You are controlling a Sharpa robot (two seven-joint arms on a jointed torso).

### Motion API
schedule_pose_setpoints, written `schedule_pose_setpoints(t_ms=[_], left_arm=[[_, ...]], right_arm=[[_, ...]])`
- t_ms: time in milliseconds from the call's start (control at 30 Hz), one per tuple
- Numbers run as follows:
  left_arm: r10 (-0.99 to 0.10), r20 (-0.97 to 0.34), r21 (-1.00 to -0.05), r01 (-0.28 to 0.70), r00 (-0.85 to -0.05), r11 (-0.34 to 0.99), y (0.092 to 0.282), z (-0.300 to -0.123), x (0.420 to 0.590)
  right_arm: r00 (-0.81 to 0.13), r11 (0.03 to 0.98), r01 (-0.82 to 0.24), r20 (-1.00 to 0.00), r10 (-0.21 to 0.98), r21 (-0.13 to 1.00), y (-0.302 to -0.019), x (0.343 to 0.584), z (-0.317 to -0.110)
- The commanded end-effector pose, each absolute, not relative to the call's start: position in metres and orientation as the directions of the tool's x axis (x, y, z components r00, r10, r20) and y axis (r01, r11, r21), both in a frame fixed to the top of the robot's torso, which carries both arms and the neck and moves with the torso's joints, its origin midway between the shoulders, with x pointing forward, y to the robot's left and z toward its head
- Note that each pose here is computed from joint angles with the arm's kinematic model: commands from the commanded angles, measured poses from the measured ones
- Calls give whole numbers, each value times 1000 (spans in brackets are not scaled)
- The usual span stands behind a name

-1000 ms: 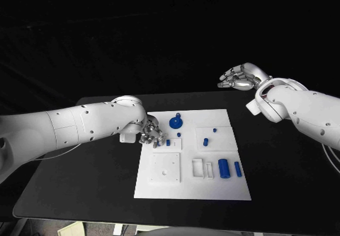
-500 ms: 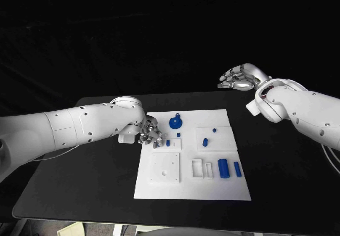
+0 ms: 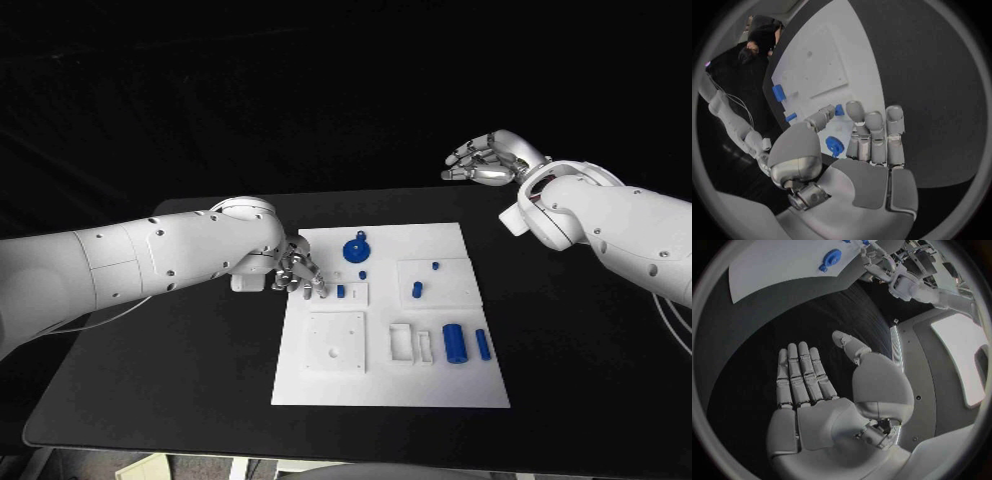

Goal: Assemble the parts on the task board

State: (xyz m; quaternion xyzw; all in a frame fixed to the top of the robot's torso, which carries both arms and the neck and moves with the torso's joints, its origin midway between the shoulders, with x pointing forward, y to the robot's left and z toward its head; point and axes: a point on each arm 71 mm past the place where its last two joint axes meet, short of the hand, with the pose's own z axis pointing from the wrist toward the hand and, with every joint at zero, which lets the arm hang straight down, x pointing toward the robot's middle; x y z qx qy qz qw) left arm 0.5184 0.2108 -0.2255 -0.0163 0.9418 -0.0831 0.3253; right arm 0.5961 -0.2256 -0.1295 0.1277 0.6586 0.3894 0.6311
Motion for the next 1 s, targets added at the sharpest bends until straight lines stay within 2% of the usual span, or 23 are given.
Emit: schedule_pose_setpoints(t_ms=[33,167,333,467,600,700,833,933,1000], left_arm=[[-125,-595,-182,-19,-794,983,213,-231,515],[-189,-568,-234,-62,-801,970,219,-229,513],[-279,-580,-305,-113,-765,946,228,-221,517],[-383,-605,-400,-150,-698,904,235,-211,523],[-499,-631,-517,-157,-594,841,239,-201,529],[-520,-647,-552,-128,-557,824,238,-197,530],[-496,-700,-566,-25,-514,824,229,-191,530],[-481,-739,-582,87,-471,809,218,-184,529],[-452,-789,-568,216,-416,794,208,-178,529]], right_arm=[[-182,659,-333,-732,657,675,-224,595,-130],[-182,659,-333,-731,657,675,-224,595,-130],[-181,659,-332,-732,657,675,-225,595,-130],[-180,660,-331,-732,658,675,-226,595,-130],[-179,660,-330,-731,658,675,-226,595,-130],[-179,660,-330,-732,658,675,-227,595,-130],[-179,661,-329,-732,658,675,-227,595,-130],[-178,661,-329,-732,658,675,-227,595,-130],[-178,661,-329,-731,658,675,-227,595,-130]])
